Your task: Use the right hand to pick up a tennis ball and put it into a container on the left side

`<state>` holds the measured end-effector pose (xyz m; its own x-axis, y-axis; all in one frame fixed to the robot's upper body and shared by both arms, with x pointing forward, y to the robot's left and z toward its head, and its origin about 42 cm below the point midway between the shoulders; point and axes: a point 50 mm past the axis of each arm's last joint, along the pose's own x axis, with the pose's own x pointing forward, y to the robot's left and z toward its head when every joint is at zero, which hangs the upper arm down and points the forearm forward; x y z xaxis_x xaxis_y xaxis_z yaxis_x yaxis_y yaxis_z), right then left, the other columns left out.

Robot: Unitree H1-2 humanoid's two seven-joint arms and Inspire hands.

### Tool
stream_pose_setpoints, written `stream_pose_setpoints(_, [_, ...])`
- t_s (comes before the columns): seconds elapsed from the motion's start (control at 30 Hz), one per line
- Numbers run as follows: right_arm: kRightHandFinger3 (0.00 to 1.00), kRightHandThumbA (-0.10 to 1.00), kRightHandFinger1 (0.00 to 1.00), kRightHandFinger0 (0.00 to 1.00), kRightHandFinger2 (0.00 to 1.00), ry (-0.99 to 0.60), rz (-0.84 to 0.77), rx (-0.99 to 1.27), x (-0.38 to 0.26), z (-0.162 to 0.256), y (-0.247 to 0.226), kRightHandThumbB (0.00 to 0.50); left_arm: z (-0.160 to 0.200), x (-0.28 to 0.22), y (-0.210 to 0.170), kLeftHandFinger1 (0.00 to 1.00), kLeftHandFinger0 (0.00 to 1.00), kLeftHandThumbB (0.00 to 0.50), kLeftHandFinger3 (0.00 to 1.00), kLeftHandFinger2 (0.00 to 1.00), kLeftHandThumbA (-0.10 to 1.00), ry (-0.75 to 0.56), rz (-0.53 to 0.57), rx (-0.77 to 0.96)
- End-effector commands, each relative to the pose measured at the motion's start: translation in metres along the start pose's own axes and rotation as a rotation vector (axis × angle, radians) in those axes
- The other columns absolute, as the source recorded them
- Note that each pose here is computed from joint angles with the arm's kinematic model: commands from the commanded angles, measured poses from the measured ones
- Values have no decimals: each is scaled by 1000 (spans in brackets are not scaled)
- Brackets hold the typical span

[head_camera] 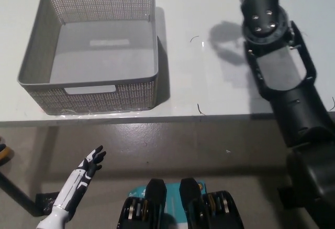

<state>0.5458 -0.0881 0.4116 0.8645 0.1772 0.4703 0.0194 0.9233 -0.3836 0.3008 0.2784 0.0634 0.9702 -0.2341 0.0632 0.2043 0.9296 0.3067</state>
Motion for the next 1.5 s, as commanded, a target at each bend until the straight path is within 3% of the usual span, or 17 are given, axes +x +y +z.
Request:
stream_pose_setpoints(0.0, [775,-100,395,0,736,-91,69,27,19,58,27,154,4,1,7,1000,1000,329,1000,1000,1000,-40,-10,2])
stream_pose_setpoints(0.1, [761,-100,358,0,712,-101,118,34,16,64,51,144,4,1,7,1000,1000,333,1000,1000,1000,-40,-13,-6])
stream_pose_setpoints(0.2, [813,-100,354,0,747,-77,162,29,13,66,80,150,3,0,6,1000,1000,326,1000,1000,1000,-43,-19,-9])
stream_pose_setpoints(0.27, [768,-100,342,0,722,-80,197,39,11,63,97,154,3,0,6,1000,1000,326,1000,1000,1000,-43,-17,2])
stream_pose_setpoints(0.63, [804,-100,373,0,743,27,309,-135,-6,31,160,171,5,1,5,1000,1000,313,1000,1000,1000,-48,-26,9])
stream_pose_setpoints(0.93, [1000,-100,562,92,969,96,388,-189,-18,6,169,164,10,4,7,1000,1000,332,1000,1000,1000,-35,-34,12])
stream_pose_setpoints(1.0, [989,-100,646,179,1000,91,396,-191,-19,3,167,164,11,4,8,1000,1000,326,1000,1000,1000,-36,-37,19])
stream_pose_setpoints(1.03, [905,-100,672,241,958,91,398,-188,-18,2,166,178,11,4,7,1000,1000,319,1000,1000,1000,-38,-38,20])
stream_pose_setpoints(1.07, [1000,-89,824,374,1000,96,408,-180,-17,2,164,234,11,4,7,1000,1000,318,1000,1000,1000,-36,-39,21])
stream_pose_setpoints(1.1, [1000,36,1000,805,1000,94,436,-176,-16,2,163,235,10,4,7,1000,1000,318,1000,1000,1000,-36,-40,20])
stream_pose_setpoints(1.13, [1000,44,1000,814,1000,94,438,-176,-16,2,163,245,10,4,7,1000,1000,318,1000,1000,1000,-37,-40,20])
stream_pose_setpoints(1.17, [1000,392,1000,1000,1000,84,487,-191,-15,2,162,346,9,4,7,1000,1000,326,1000,1000,1000,-35,-42,20])
stream_pose_setpoints(1.2, [1000,462,1000,1000,1000,78,502,-199,-15,2,161,373,9,4,7,1000,1000,329,1000,1000,1000,-35,-43,20])
stream_pose_setpoints(1.23, [1000,638,1000,1000,1000,79,518,-219,-13,2,159,425,10,5,7,1000,1000,329,1000,1000,1000,-36,-46,17])
stream_pose_setpoints(1.27, [1000,719,1000,1000,1000,76,522,-226,-12,3,157,454,10,5,6,1000,1000,328,1000,1000,1000,-36,-45,14])
stream_pose_setpoints(1.33, [1000,945,1000,1000,1000,55,511,-222,-9,5,152,465,10,6,7,1000,1000,330,1000,1000,1000,-38,-47,9])
stream_pose_setpoints(1.47, [1000,1000,1000,1000,1000,11,473,-208,-5,8,142,476,10,6,7,1000,1000,346,1000,1000,1000,-37,-51,8])
